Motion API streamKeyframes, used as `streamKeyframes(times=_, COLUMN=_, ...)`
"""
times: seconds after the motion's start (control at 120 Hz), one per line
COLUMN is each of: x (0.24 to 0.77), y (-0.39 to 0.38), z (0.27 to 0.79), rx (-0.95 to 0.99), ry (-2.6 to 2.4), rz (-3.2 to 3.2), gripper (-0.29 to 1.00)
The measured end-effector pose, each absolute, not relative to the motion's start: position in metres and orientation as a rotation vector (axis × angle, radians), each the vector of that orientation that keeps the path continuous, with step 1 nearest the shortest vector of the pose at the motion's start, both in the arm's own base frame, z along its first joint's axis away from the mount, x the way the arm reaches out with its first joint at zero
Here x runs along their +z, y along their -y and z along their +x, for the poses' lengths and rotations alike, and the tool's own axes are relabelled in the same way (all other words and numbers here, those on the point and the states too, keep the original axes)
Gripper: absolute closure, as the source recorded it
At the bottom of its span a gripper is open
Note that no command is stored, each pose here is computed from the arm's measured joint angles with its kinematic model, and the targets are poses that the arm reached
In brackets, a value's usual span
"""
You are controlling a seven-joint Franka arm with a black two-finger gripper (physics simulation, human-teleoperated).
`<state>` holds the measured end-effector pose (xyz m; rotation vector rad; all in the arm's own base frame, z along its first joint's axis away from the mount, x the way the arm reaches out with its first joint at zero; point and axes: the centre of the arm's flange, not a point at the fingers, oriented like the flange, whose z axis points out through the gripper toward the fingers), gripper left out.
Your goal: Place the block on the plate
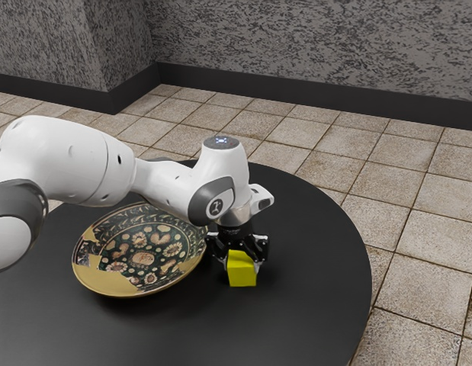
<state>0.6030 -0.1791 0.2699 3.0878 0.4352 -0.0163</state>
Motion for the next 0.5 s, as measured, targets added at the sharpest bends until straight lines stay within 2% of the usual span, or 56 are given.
streamKeyframes(times=0.5, x=0.290, y=0.185, z=0.602, rx=0.029, ry=-0.406, rz=3.082, gripper=0.28)
